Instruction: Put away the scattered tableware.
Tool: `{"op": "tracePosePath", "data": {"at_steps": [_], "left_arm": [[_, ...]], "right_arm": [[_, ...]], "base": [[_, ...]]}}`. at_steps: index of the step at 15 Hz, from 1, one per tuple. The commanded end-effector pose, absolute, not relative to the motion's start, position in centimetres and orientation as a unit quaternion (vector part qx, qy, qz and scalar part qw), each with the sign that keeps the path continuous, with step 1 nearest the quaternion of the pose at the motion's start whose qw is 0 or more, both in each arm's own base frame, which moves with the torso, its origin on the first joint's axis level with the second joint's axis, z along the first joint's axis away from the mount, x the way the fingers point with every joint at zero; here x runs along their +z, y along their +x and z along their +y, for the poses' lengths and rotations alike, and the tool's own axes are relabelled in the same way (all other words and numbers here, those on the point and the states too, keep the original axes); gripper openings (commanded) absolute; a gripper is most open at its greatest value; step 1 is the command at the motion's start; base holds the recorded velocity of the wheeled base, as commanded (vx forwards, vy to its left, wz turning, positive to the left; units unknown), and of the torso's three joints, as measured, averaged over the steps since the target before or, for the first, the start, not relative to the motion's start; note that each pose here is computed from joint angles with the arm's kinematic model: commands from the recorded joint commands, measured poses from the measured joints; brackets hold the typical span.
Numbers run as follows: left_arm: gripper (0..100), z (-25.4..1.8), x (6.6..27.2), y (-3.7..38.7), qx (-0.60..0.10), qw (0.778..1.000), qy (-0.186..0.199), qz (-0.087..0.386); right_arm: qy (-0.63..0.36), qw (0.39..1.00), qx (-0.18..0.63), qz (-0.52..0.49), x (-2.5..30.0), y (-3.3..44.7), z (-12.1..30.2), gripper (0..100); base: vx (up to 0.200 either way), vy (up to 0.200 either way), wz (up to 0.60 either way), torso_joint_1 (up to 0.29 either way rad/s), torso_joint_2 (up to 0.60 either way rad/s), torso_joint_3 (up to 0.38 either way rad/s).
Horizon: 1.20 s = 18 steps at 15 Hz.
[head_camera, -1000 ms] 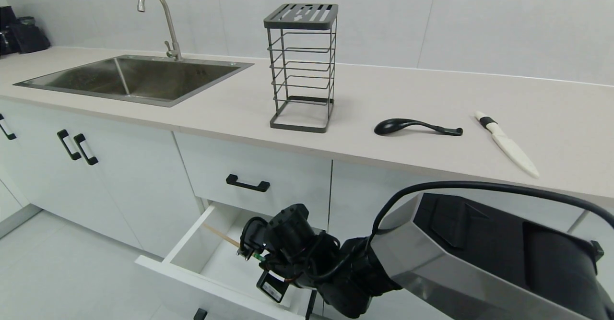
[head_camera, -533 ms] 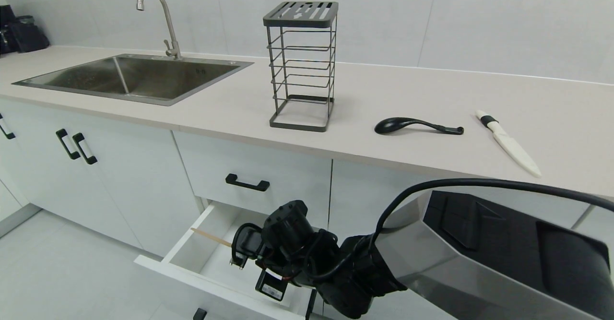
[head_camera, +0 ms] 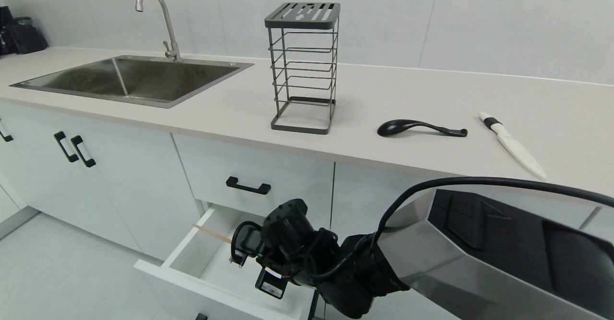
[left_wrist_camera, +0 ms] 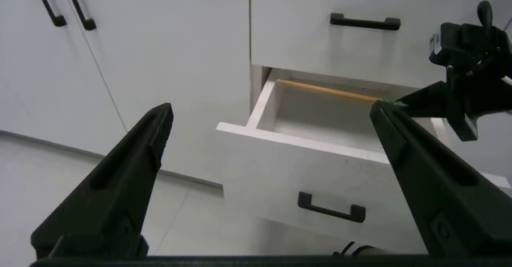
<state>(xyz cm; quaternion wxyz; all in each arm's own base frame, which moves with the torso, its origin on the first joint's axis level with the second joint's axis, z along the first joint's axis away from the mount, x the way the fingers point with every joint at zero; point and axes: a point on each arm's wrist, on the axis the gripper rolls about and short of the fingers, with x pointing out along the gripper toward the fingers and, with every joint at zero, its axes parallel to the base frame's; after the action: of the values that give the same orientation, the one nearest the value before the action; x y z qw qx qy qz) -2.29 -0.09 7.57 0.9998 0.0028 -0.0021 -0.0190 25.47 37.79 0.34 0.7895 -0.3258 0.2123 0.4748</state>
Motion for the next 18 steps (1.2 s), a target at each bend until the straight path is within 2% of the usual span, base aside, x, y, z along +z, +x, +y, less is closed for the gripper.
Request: {"op": "tracePosePath", "data": {"at_steps": [1, 3, 9, 12, 18], "left_arm": [[100, -0.1, 7.6, -2.3, -0.019, 1.000, 0.002, -0.002], [100, -0.1, 7.6, -2.3, -0.019, 1.000, 0.001, -0.002], [100, -0.1, 7.6, -2.3, -0.020, 1.000, 0.002, -0.002], [100, -0.1, 7.6, -2.3, -0.020, 1.000, 0.002, -0.002], [100, -0.1, 7.6, -2.3, -0.020, 1.000, 0.002, -0.002]], "right_arm": [[-0.324, 0.791, 0.475, 0.211, 0.5, 25.5, 37.8, 0], [-0.325, 0.790, 0.474, 0.212, 0.4, 25.5, 37.8, 0], [-0.326, 0.792, 0.469, 0.215, 0.2, 25.8, 37.6, 0], [-0.345, 0.799, 0.407, 0.276, 0.5, 26.1, 36.1, 0], [-0.342, 0.806, 0.383, 0.295, 0.5, 26.7, 35.1, 0]], "base": [[0.000, 0.200, 0.00, 0.002, 0.00, -0.002], [0.000, 0.200, 0.00, 0.000, 0.00, 0.000], [0.000, 0.000, 0.00, 0.000, 0.00, 0.000], [0.000, 0.000, 0.00, 0.000, 0.00, 0.000], [0.000, 0.000, 0.00, 0.000, 0.00, 0.000]]}}
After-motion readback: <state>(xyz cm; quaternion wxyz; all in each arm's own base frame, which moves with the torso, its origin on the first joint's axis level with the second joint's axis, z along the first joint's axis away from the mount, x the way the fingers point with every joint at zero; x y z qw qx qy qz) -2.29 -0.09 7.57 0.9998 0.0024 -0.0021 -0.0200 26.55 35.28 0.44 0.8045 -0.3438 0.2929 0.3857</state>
